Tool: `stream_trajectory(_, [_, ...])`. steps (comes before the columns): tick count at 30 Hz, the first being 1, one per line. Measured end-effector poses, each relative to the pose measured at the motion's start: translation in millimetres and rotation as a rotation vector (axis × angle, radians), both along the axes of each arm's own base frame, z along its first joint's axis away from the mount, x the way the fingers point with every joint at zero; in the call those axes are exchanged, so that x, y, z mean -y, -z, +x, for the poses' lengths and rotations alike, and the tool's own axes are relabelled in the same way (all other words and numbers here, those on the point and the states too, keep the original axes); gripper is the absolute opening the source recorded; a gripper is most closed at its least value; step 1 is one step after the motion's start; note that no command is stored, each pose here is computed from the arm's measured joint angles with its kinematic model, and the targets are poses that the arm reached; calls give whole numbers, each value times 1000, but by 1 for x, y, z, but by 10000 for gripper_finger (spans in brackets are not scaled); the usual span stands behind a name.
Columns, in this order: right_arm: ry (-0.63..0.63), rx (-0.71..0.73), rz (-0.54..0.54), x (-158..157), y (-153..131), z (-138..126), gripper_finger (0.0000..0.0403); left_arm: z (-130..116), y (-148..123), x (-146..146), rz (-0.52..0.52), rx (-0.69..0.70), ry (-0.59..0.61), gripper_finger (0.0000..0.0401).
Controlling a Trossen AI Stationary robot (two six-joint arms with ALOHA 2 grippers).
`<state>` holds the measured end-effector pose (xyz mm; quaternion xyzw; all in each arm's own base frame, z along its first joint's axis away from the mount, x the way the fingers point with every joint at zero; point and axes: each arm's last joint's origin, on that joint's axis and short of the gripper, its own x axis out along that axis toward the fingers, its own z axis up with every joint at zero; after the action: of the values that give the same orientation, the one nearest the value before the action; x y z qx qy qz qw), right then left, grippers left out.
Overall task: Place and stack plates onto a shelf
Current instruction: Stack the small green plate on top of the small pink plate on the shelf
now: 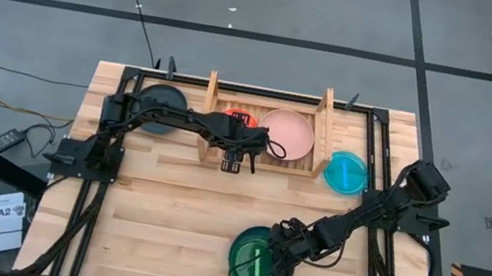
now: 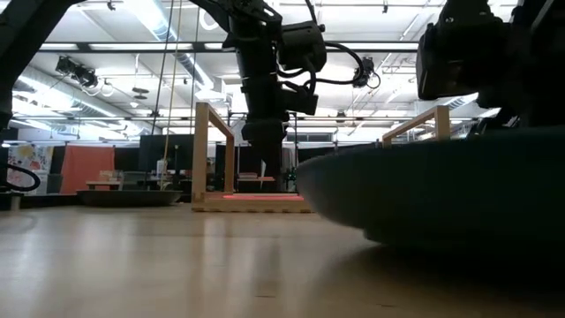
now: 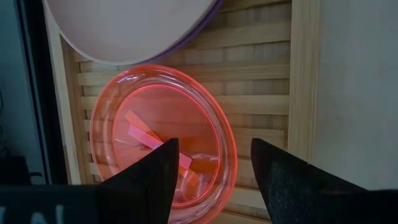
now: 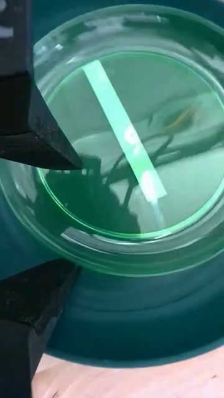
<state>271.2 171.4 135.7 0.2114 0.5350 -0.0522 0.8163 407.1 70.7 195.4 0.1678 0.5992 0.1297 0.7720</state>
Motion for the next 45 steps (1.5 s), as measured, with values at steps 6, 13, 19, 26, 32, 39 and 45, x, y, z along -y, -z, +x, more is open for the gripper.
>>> stream_trajectory(6, [-10, 4, -4, 0, 1, 1, 248, 0, 0, 0, 0, 0, 0, 206])
stream_trajectory(13, [-59, 34, -13, -2, 0, 3, 248, 0, 0, 0, 0, 0, 0, 206])
stream_trajectory(19, [-65, 36, -15, -2, 0, 3, 248, 0, 0, 0, 0, 0, 0, 206])
stream_trajectory(26, [-65, 35, -16, -2, 1, 3, 234, 0, 0, 0, 0, 0, 0, 206])
stream_trajectory(32, [-65, 33, -15, -2, 1, 3, 179, 0, 0, 0, 1, -2, 4, 206])
stream_trajectory(39, [-64, 33, -15, -2, 1, 3, 113, 0, 0, 0, 7, -6, 10, 206])
stream_trajectory(45, [-64, 34, -15, -2, 1, 3, 66, -3, -10, 0, 10, 14, 10, 206])
